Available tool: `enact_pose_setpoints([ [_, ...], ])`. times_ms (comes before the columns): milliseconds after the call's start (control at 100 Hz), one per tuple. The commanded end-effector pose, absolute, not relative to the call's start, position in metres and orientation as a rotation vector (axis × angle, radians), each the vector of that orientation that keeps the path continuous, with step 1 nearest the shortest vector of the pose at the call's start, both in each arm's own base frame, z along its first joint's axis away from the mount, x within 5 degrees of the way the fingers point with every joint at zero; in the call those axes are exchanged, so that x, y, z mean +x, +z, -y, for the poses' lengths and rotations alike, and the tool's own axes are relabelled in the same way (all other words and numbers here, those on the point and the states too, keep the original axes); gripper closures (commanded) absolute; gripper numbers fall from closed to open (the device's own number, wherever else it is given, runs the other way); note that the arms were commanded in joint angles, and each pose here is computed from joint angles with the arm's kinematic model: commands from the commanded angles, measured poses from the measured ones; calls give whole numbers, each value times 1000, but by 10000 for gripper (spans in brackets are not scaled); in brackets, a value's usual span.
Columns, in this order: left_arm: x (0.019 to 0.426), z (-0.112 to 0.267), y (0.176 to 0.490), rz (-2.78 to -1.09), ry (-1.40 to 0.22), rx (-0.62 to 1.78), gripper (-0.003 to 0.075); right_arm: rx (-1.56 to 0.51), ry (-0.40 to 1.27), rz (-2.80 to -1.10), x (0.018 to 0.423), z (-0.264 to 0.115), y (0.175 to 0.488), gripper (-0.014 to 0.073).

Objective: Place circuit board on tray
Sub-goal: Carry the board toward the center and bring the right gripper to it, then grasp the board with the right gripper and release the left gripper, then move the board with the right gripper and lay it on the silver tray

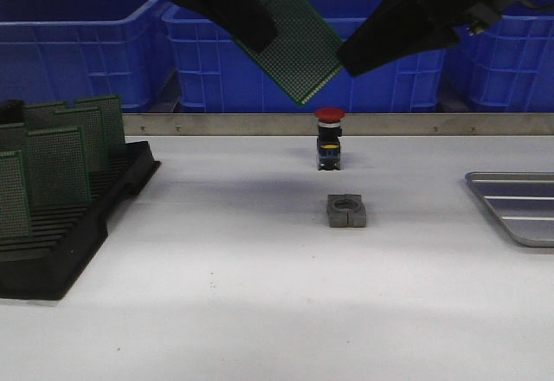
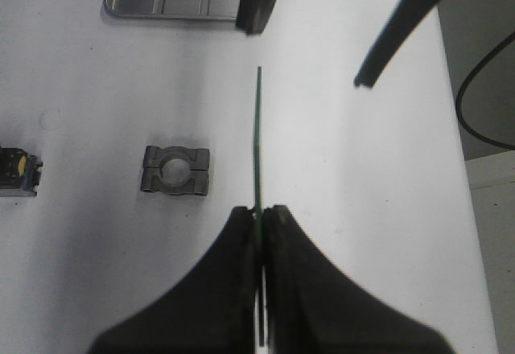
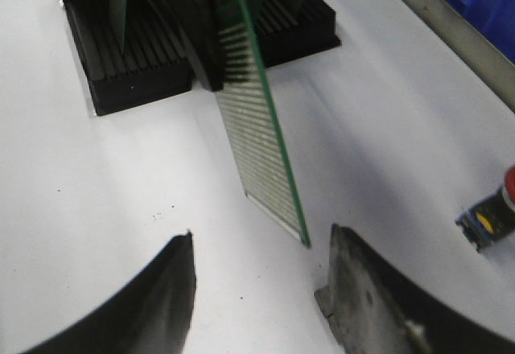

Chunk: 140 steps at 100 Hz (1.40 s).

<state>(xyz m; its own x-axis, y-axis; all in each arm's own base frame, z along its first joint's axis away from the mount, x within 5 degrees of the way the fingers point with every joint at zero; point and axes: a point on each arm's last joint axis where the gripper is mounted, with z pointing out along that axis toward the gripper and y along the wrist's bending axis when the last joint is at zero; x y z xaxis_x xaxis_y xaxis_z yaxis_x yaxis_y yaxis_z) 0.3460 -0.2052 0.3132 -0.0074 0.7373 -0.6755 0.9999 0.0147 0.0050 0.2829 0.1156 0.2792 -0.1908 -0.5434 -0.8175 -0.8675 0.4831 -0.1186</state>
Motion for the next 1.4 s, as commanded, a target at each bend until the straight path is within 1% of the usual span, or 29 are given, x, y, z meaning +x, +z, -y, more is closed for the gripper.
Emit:
enact_pose_setpoints([
  [0,331,208,342,-1718,-760,1753,741,-1186,491,-1777,292,-125,296,190],
  [210,331,208,343,-1717,-761,1752,741,-1229,538,-1772,305,-142,288,195],
  [260,331,208,343,-1717,-761,1752,741,-1229,547,-1772,306,-145,287,208],
  [330,331,208,343,-1717,-761,1752,741,-1214,558,-1773,306,-145,288,281],
  [430,331,208,343,-1717,-761,1752,741,-1211,561,-1773,306,-145,288,456],
  [520,331,208,343,-1717,-761,1752,740,-1211,562,-1773,306,-145,288,592],
  [600,331,208,343,-1715,-766,1749,738,-1215,567,-1772,305,-145,288,671],
  [620,331,209,343,-1714,-772,1745,734,-1216,571,-1772,305,-146,288,667],
  [670,331,209,344,-1711,-779,1740,705,-1221,584,-1772,304,-146,288,662],
  [740,331,208,344,-1713,-780,1735,612,-1232,601,-1768,303,-147,288,664],
  [760,332,208,344,-1712,-778,1734,573,-1233,604,-1768,303,-147,288,664],
  [780,332,207,344,-1714,-776,1730,514,-1237,613,-1767,302,-147,288,664],
  [810,333,205,344,-1717,-774,1726,468,-1240,623,-1767,302,-147,288,664],
  [860,335,203,344,-1722,-772,1718,342,-1240,647,-1774,300,-147,288,664],
  [880,336,201,344,-1725,-770,1713,312,-1233,657,-1781,300,-147,288,664],
  [920,337,199,345,-1729,-763,1702,223,-1209,676,-1802,300,-147,288,664],
  [970,341,195,345,-1738,-751,1682,168,-1171,693,-1833,301,-146,288,664],
  [1020,343,191,346,-1744,-741,1668,149,-1121,705,-1870,303,-141,287,664],
  [1150,352,177,354,-1747,-703,1623,154,-905,752,-2021,310,-117,281,664],
  [1270,357,168,364,-1735,-666,1593,154,-638,761,-2156,318,-76,271,664],
  [1390,359,164,366,-1735,-650,1580,154,-406,740,-2238,324,-34,257,664],
])
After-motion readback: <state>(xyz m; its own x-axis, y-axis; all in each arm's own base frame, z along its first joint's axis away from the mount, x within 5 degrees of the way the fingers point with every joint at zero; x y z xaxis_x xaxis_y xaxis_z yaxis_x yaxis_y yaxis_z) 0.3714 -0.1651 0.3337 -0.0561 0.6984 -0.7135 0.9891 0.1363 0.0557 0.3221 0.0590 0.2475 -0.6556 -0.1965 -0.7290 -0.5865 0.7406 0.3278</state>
